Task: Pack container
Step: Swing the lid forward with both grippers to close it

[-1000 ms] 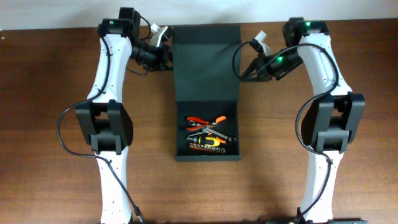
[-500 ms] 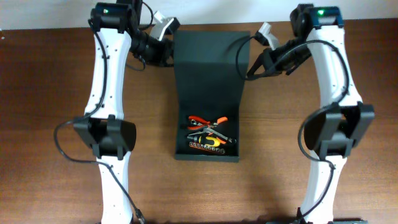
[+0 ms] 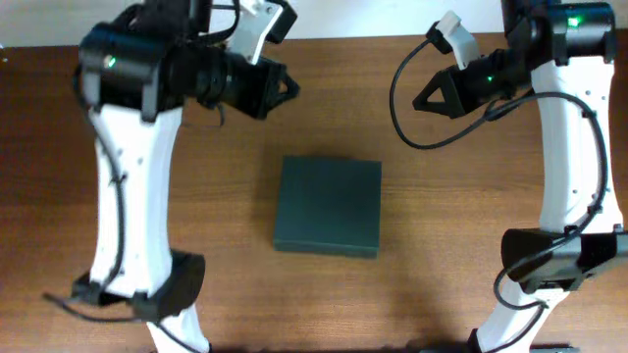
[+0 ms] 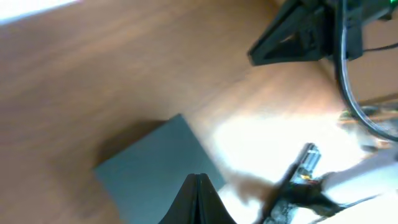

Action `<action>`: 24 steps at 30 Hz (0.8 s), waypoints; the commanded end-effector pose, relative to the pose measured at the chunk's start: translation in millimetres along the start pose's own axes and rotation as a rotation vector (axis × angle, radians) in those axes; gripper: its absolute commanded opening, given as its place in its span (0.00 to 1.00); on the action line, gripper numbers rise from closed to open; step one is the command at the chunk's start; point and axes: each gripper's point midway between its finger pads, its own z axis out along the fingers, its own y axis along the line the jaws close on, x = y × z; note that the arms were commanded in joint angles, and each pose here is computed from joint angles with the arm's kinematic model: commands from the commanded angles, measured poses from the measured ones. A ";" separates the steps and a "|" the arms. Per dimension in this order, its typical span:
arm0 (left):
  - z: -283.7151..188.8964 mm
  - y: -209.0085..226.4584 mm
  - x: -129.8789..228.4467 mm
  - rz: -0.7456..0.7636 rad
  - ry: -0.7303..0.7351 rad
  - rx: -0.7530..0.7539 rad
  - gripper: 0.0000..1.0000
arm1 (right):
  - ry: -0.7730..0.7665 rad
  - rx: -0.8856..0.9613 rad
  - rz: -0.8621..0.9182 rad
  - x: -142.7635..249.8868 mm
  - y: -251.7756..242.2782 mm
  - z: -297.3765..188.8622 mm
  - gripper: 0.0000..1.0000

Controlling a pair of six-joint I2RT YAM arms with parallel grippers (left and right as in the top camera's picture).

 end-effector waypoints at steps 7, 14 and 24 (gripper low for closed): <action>-51.3 92.3 18.7 -0.028 0.056 -0.643 0.02 | 0.069 0.171 0.116 10.2 -13.2 -2.0 0.10; -56.3 140.3 48.3 -0.103 0.191 -0.794 0.02 | 0.175 0.321 0.089 14.1 6.0 22.3 0.09; -78.9 178.6 82.9 -0.270 0.240 -0.843 0.02 | 0.309 0.384 -0.051 26.8 64.1 72.4 0.05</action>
